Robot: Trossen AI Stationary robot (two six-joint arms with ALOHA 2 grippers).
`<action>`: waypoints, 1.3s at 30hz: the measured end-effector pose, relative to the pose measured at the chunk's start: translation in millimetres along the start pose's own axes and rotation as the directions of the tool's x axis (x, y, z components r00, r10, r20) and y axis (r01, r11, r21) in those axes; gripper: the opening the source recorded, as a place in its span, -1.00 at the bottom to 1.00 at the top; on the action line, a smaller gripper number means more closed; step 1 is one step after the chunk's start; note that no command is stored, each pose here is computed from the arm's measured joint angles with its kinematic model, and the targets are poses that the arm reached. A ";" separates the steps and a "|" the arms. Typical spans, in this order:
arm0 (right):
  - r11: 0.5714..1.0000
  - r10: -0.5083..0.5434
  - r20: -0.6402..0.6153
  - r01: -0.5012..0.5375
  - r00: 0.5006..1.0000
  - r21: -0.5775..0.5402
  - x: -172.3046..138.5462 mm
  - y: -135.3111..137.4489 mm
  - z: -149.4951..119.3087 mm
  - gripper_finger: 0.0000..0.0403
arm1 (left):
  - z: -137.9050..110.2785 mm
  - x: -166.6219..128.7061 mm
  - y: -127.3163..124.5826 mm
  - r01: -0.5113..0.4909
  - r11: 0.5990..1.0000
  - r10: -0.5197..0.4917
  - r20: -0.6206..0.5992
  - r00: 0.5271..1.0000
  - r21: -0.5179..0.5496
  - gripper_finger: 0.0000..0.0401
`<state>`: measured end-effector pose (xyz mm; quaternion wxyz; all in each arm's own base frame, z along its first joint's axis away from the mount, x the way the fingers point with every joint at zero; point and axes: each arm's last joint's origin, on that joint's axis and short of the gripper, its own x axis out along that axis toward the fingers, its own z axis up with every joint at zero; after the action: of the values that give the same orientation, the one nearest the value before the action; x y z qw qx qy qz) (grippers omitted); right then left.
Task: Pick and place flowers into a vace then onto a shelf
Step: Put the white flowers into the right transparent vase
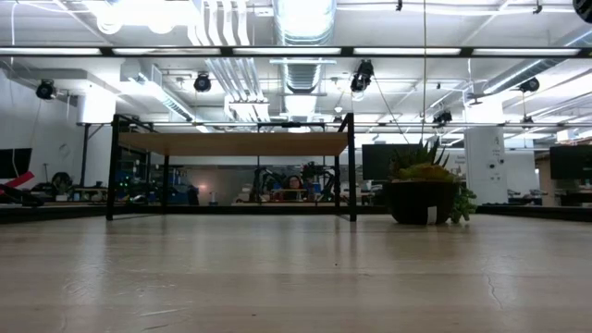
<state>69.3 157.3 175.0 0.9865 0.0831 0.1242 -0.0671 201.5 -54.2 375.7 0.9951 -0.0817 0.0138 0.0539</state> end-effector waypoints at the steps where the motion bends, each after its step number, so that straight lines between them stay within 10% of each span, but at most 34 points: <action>1: 1.000 0.000 0.000 0.000 1.000 0.001 -0.5 -1.3 1.4 0.02 | 0.0 0.0 0.0 0.000 1.000 0.000 0.000 1.000 0.000 -0.12; 39: 0.996 0.074 -0.217 -0.062 0.973 0.060 -13.2 -24.0 29.2 -0.05 | 0.0 0.0 0.1 0.000 1.000 0.000 0.000 1.000 -0.001 -0.12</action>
<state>59.8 130.1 202.8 0.9659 0.1204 0.2275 -0.0270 201.5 -54.2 375.7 0.9951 -0.0820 0.0138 0.0540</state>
